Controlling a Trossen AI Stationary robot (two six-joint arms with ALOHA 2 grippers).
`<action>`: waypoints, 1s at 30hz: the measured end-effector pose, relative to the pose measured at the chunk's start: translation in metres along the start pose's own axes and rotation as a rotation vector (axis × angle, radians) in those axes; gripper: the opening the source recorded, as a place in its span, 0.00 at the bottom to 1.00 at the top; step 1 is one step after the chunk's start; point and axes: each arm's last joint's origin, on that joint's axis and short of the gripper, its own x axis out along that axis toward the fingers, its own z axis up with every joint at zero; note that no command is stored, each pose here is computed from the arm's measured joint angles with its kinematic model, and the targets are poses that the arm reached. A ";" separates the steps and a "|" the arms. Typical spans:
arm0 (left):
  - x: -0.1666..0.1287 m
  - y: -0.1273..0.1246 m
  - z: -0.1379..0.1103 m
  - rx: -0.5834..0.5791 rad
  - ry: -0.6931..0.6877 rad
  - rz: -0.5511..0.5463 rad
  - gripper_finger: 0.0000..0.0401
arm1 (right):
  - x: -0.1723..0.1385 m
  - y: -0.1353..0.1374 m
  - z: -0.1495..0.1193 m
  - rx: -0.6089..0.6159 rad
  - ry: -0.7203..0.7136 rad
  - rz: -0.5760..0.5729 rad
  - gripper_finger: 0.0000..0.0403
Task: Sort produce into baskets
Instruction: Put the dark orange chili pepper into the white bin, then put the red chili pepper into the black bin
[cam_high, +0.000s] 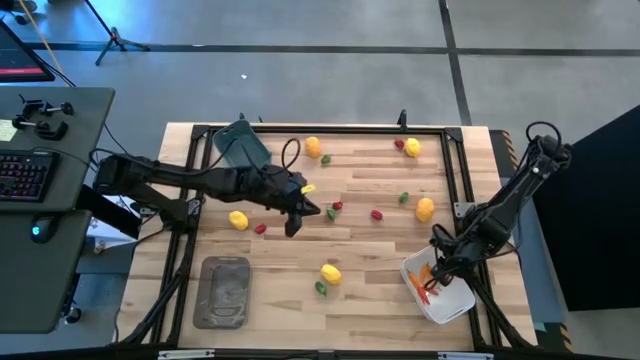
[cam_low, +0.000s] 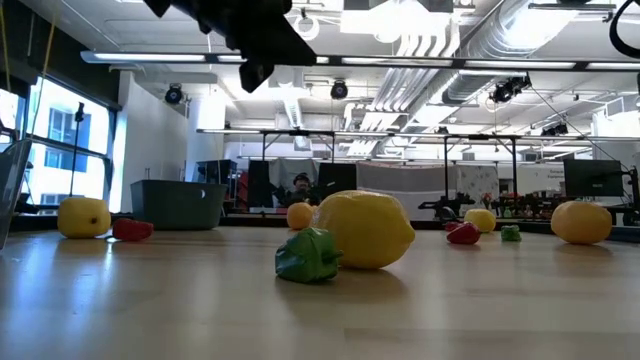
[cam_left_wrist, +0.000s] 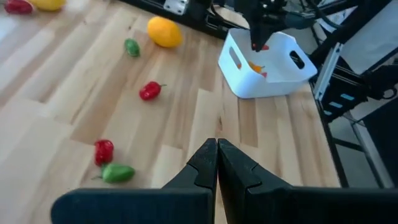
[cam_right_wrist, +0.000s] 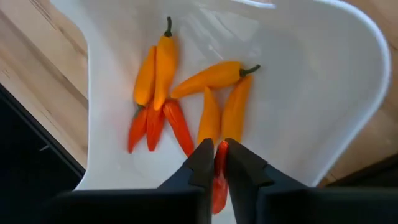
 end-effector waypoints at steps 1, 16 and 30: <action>0.000 -0.002 -0.001 -0.006 0.010 -0.003 0.00 | 0.001 0.001 0.000 -0.007 0.000 0.000 0.11; -0.020 -0.019 -0.028 -0.155 0.234 0.078 0.00 | -0.017 0.017 -0.001 -0.186 0.003 0.080 0.44; -0.074 -0.008 -0.045 -0.169 0.498 0.139 0.00 | -0.028 0.029 0.020 -0.121 -0.234 0.138 0.44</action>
